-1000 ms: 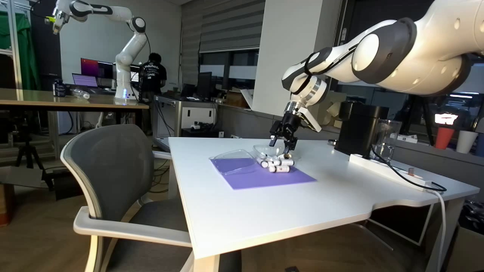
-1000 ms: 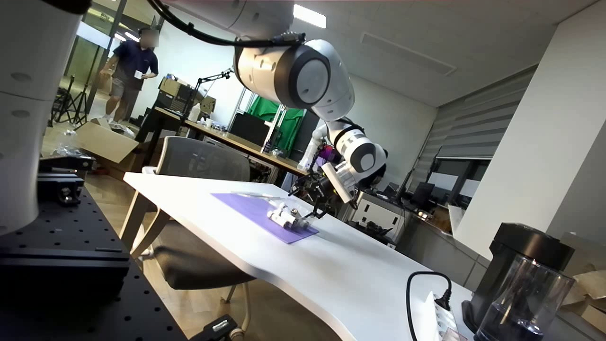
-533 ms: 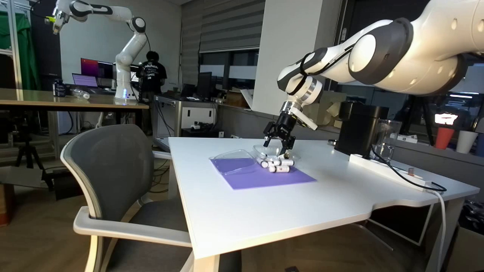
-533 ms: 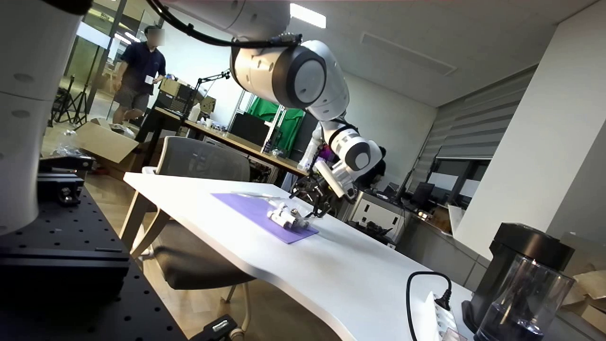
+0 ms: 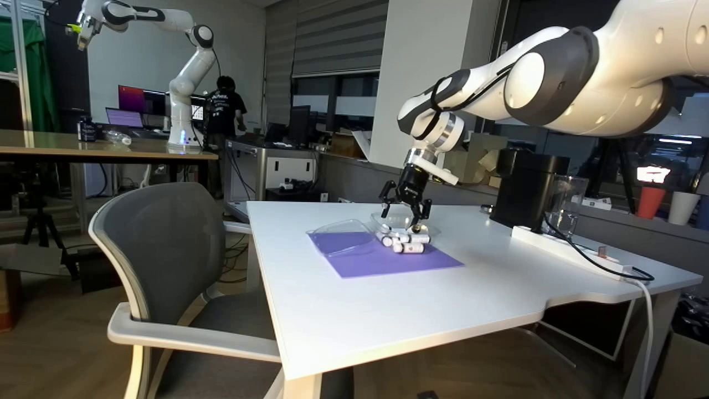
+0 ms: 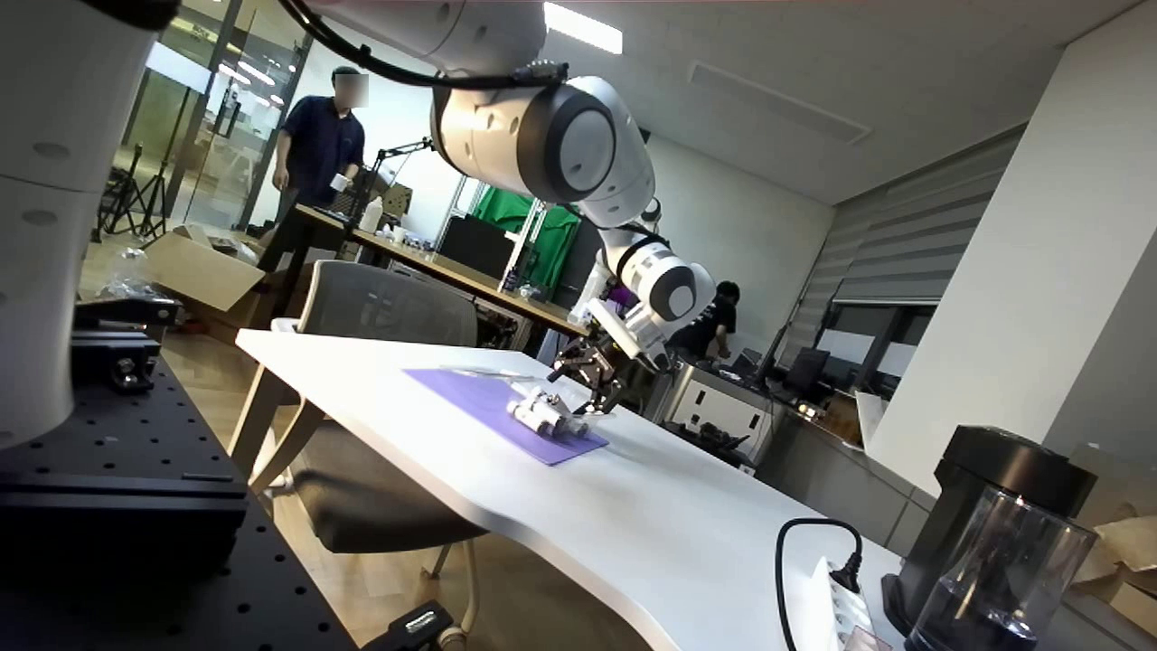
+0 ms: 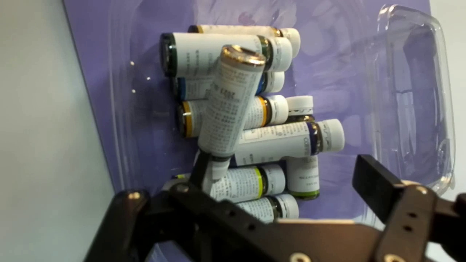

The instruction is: Remove one bottle from the clear box

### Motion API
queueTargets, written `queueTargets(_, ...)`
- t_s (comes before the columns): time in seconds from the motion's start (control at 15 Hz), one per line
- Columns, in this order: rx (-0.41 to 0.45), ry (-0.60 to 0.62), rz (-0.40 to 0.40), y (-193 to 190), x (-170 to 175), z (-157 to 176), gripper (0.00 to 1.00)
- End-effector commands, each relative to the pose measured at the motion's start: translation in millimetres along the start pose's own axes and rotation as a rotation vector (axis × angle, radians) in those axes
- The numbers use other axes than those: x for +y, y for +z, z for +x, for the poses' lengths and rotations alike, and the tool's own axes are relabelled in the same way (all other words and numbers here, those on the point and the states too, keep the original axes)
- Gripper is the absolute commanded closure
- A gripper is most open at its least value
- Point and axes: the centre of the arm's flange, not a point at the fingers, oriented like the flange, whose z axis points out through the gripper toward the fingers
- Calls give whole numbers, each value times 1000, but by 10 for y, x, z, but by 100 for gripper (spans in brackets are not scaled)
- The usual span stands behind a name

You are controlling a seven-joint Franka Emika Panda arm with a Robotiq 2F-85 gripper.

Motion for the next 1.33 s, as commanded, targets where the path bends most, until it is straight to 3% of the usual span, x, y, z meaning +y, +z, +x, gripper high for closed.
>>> queueTargets(0.0, -47, 97, -40, -60, -37, 374, 5)
queueTargets(0.07, -56, 111, -48, -63, -33, 369, 12)
queueTargets(0.13, -67, 125, -54, -65, -25, 363, 29)
queueTargets(0.2, -78, 134, -61, -69, -10, 360, 30)
queueTargets(0.4, -112, 167, -80, -83, 37, 333, 50)
queueTargets(0.53, -140, 192, -90, -63, 55, 312, 13)
queueTargets(0.8, -178, 230, -105, -72, 43, 257, 0)
queueTargets(0.93, -185, 238, -111, -65, 43, 240, 0)
queueTargets(1.0, -188, 239, -114, -59, 45, 240, 25)
queueTargets(1.13, -175, 243, -122, -46, 47, 245, 27)
queueTargets(1.27, -150, 225, -127, -37, 41, 247, 41)
